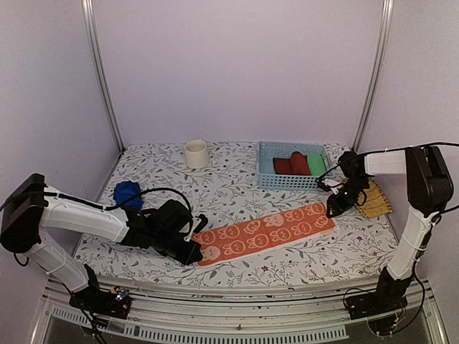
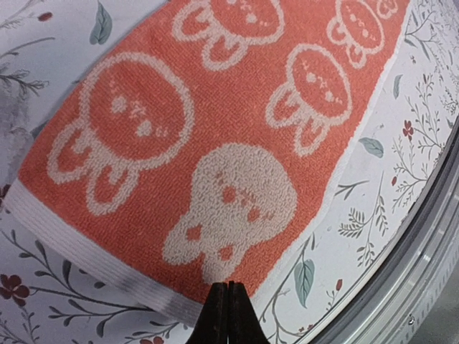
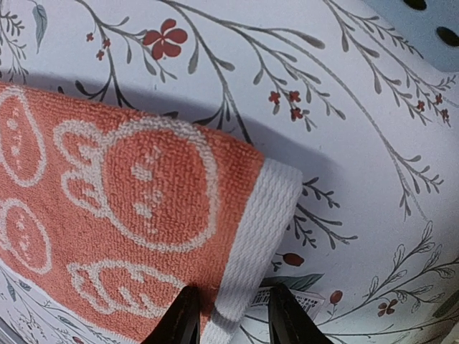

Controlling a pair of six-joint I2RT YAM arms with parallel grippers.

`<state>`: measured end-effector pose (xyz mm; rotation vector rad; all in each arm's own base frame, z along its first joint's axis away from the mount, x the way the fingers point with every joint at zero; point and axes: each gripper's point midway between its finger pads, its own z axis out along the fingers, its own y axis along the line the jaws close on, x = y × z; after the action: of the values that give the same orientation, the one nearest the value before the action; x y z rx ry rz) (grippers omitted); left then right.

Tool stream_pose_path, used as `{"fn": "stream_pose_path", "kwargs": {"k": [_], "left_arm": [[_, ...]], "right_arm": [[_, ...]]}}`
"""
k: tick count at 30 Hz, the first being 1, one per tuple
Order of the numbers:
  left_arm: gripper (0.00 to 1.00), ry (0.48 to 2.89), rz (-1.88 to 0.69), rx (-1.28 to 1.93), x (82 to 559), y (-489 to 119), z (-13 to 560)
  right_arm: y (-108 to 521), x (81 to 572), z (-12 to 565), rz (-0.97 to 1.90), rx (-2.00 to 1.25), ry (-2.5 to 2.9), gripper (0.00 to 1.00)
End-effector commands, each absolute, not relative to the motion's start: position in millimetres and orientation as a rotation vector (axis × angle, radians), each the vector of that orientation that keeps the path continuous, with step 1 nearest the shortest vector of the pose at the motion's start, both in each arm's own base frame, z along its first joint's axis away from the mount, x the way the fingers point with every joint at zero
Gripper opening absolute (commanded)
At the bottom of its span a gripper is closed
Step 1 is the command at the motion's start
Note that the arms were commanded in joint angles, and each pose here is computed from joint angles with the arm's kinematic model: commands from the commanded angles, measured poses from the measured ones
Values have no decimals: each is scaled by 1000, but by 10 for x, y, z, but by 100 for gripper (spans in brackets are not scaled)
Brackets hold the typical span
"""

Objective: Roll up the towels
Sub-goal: Pick up the towel from the center of the board.

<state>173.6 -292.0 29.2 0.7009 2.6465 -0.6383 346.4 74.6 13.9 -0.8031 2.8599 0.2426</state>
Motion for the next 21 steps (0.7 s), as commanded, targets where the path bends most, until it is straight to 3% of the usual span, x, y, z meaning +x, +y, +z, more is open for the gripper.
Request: {"fn": "stream_pose_path", "kwargs": {"k": [1, 12, 14, 21], "left_arm": [[2, 2620, -633, 698, 1735, -2935, 316], [2, 2603, -509, 652, 1879, -2836, 344], [2, 2597, -480, 632, 1916, -2804, 355], [4, 2568, -435, 574, 2016, -2723, 419]], "right_arm": [[680, 3422, -61, 200, -791, 2915, 32], [415, 3360, -276, -100, -848, 2955, 20], [364, 3365, -289, -142, -845, 2957, 15], [152, 3547, -40, -262, -776, 2891, 5]]}}
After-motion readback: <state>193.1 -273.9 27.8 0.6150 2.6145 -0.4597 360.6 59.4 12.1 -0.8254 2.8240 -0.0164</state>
